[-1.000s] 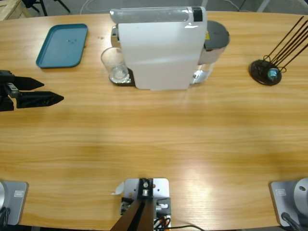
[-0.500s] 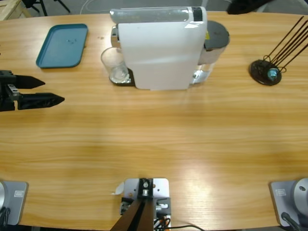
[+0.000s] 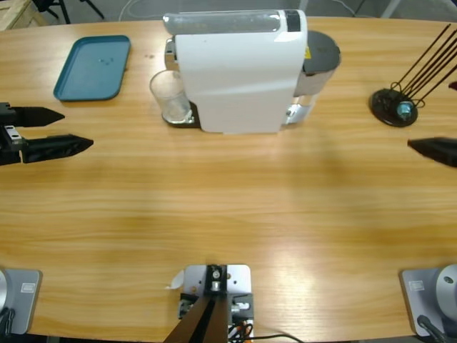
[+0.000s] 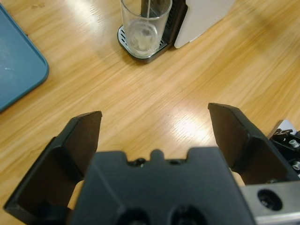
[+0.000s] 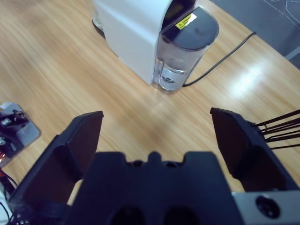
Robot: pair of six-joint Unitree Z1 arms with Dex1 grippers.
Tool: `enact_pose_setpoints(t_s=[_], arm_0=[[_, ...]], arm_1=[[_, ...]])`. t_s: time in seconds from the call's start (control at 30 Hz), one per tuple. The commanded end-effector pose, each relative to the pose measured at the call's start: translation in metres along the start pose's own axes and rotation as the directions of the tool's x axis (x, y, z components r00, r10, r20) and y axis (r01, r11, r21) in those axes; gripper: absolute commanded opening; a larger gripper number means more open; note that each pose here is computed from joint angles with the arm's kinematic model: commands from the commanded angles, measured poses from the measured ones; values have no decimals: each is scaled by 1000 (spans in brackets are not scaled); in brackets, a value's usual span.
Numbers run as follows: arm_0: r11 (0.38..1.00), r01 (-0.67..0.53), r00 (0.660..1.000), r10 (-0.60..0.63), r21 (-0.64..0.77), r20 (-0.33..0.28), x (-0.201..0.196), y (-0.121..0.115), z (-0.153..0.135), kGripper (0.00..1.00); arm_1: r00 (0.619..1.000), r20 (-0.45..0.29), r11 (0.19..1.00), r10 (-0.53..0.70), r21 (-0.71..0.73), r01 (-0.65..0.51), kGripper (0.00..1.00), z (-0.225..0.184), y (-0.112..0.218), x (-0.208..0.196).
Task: Pour coffee
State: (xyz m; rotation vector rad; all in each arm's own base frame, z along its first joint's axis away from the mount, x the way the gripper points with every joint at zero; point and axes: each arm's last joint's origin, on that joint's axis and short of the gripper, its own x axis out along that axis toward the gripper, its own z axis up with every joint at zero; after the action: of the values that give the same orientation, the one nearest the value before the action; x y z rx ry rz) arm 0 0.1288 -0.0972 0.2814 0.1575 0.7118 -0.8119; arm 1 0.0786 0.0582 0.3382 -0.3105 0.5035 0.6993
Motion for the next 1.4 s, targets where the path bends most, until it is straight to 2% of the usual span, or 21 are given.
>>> enact_pose_setpoints(t_s=[0.03, 0.13, 0.27, 0.33, 1.0, 1.4], arm_0=[[997, 36, 998, -39, 70, 44, -4, -3, -13, 995], [990, 50, 996, -58, 128, 62, -9, -5, -16, 1000], [976, 26, 989, -56, 215, 137, -17, -8, -27, 1000], [974, 20, 987, -56, 227, 153, -17, -8, -30, 1000], [984, -54, 992, 32, 171, 126, 1, 1, -27, 1000], [986, -52, 992, 33, 157, 123, 5, 2, -28, 1000]], arm_1=[[999, 51, 999, -13, 53, 10, 1000, -33, 5, 2], [998, 64, 998, -15, 61, 11, 1000, -37, 6, 2], [997, 77, 998, -19, 66, 13, 1000, -39, 7, 0], [997, 74, 998, -18, 68, 13, 1000, -40, 7, 1], [998, 53, 997, -21, 81, 17, 1000, -43, 6, 7], [998, 60, 997, -24, 81, 19, 1000, -43, 6, 6]])
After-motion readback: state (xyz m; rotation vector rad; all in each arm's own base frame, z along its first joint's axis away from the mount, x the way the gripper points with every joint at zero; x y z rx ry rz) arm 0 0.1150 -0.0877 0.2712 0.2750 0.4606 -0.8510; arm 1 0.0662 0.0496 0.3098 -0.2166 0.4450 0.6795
